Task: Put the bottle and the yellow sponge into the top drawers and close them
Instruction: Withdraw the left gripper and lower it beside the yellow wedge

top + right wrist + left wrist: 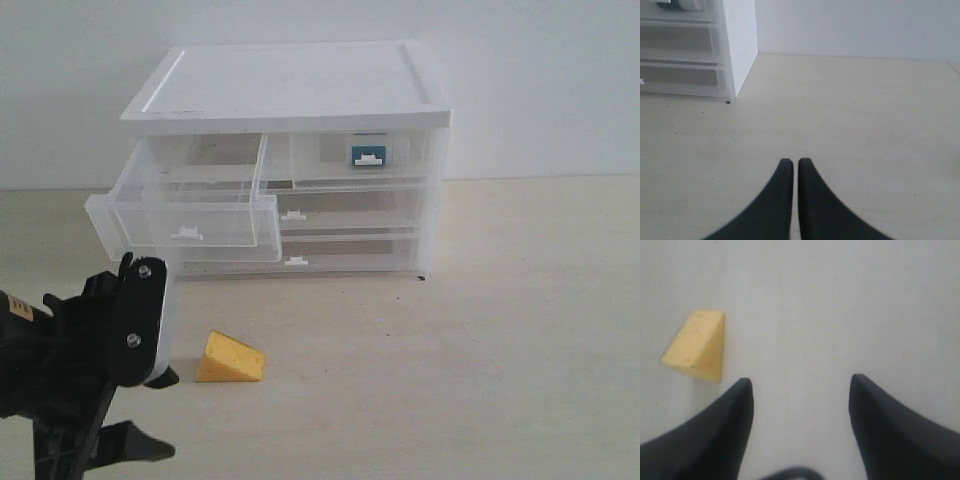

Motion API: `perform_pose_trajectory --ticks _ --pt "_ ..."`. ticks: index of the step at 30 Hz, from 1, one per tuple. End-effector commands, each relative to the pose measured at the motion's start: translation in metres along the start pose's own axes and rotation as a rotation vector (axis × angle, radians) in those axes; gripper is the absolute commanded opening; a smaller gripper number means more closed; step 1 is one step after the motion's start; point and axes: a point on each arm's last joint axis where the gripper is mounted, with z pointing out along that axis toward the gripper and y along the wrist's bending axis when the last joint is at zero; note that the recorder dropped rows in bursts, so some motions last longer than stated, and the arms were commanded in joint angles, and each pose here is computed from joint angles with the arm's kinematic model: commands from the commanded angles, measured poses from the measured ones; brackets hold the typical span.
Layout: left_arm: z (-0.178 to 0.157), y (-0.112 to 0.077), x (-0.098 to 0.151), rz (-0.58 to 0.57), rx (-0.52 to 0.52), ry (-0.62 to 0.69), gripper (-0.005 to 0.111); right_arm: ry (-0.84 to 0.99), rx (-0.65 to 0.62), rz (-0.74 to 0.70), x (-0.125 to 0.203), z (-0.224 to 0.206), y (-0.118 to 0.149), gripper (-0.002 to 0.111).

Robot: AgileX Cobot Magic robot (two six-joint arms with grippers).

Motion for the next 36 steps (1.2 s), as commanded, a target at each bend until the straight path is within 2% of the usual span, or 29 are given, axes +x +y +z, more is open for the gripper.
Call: perform_pose_trajectory --ticks 1,5,7,9,10,12,16,21,23,25,26,28,29,31,34,36 --pt "-0.003 0.011 0.001 -0.056 -0.111 -0.030 0.051 -0.012 0.003 -0.005 0.000 0.000 0.000 0.001" --pt "-0.003 0.014 0.016 -0.058 -0.112 -0.041 0.051 -0.012 0.003 -0.005 0.000 0.000 0.000 0.001" --pt "-0.001 0.011 0.025 -0.072 -0.099 -0.109 0.051 -0.012 0.003 -0.005 0.000 0.000 0.000 0.001" --pt "-0.001 0.013 0.031 -0.078 -0.139 -0.196 0.052 -0.012 0.003 -0.005 0.000 0.000 0.000 0.001" --pt "-0.001 0.015 0.034 -0.150 -0.139 -0.229 0.054 -0.012 0.003 -0.005 0.000 0.000 0.000 0.001" --pt "0.003 0.015 0.041 -0.190 -0.079 -0.249 0.054 -0.012 0.003 -0.005 0.000 0.000 0.000 0.001" --pt "0.016 0.018 0.046 -0.219 -0.046 -0.217 0.054 -0.012 0.003 -0.005 0.000 0.000 0.000 0.001" --pt "0.020 0.029 0.044 -0.374 -0.091 -0.260 0.054 -0.012 0.003 -0.005 0.000 0.000 0.000 0.001" --pt "0.016 0.028 0.041 -0.468 -0.075 -0.289 0.054 -0.012 0.003 -0.005 0.000 0.000 0.000 0.001" --pt "0.011 0.017 0.032 -0.414 0.031 -0.338 0.053 -0.012 0.003 -0.005 0.000 0.000 0.000 0.001" --pt "0.007 0.010 0.025 -0.346 0.078 -0.357 0.052 -0.012 0.003 -0.005 0.000 0.000 0.000 0.001" --pt "0.003 -0.002 0.011 -0.245 0.107 -0.350 0.052 -0.012 0.003 -0.005 0.000 0.000 0.000 0.001" --pt "0.001 -0.006 0.006 -0.214 0.102 -0.340 0.052 -0.012 0.003 -0.005 0.000 0.000 0.000 0.001" --pt "-0.001 -0.010 -0.003 -0.196 0.024 -0.289 0.052 -0.012 0.003 -0.005 0.000 0.000 0.000 0.001" --pt "-0.001 -0.002 -0.003 -0.296 -0.141 -0.226 0.052 -0.012 0.003 -0.005 0.000 0.000 0.000 0.001" --pt "0.002 -0.003 -0.001 -0.294 -0.189 -0.172 0.052 -0.012 0.003 -0.005 0.000 0.000 0.000 0.001"
